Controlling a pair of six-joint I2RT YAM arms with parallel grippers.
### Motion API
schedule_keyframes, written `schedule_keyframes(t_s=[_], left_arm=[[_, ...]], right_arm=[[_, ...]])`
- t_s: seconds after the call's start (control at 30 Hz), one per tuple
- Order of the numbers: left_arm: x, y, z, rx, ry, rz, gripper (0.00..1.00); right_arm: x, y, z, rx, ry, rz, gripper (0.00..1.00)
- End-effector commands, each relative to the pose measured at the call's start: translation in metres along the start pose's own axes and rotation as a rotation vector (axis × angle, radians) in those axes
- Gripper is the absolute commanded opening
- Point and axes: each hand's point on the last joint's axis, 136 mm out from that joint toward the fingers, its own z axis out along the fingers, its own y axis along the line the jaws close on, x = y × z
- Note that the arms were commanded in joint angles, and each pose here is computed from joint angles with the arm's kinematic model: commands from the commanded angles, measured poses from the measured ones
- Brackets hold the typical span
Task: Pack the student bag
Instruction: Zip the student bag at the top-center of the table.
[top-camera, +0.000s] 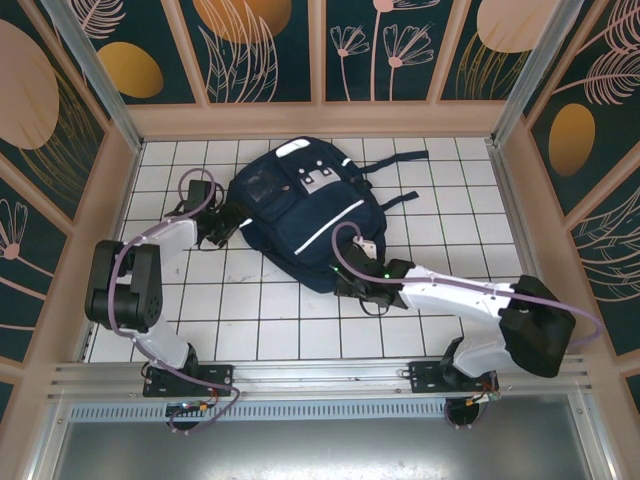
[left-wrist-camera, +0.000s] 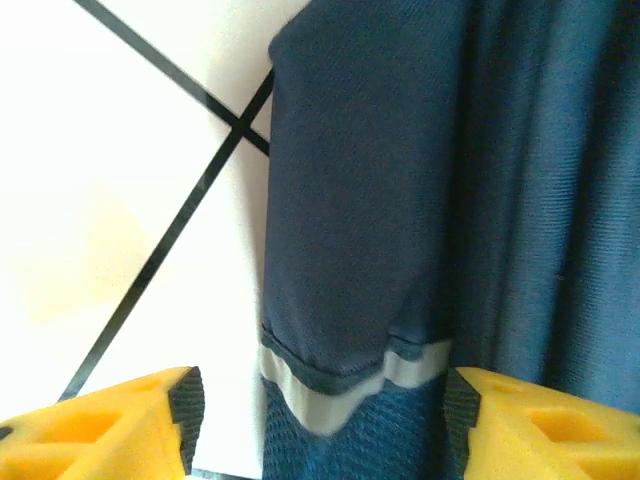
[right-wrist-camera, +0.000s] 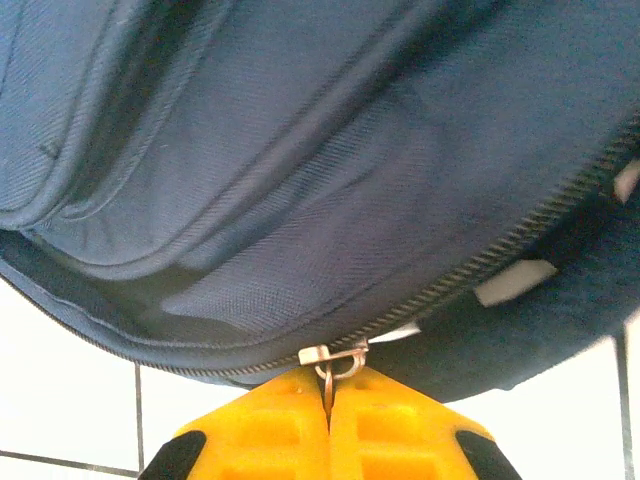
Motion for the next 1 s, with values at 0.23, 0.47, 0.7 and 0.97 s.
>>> schedule_keyframes(t_s=[0.23, 0.47, 0.7, 0.97], left_arm=[[0.110, -0.002, -0.039, 0.079, 0.153, -0.051, 0.67], [0.196, -0.039, -0.049, 0.183, 0.276, -0.072, 0.67], [0.219, -0.040, -0.043, 0.158, 0.293, -0.085, 0.61], [0.185, -0.011, -0.053, 0.025, 0.113, -0.054, 0.00]], right_arm=[[-0.007, 0.065, 0.004, -0.213, 0.036, -0.164, 0.00], [-0.008, 0.080, 0.005, -0.268, 0.038, -0.191, 0.00], [-0.004, 0.102, 0.008, -0.318, 0.048, -0.215, 0.00], [-0.004, 0.092, 0.006, -0.269, 0.030, -0.223, 0.00]])
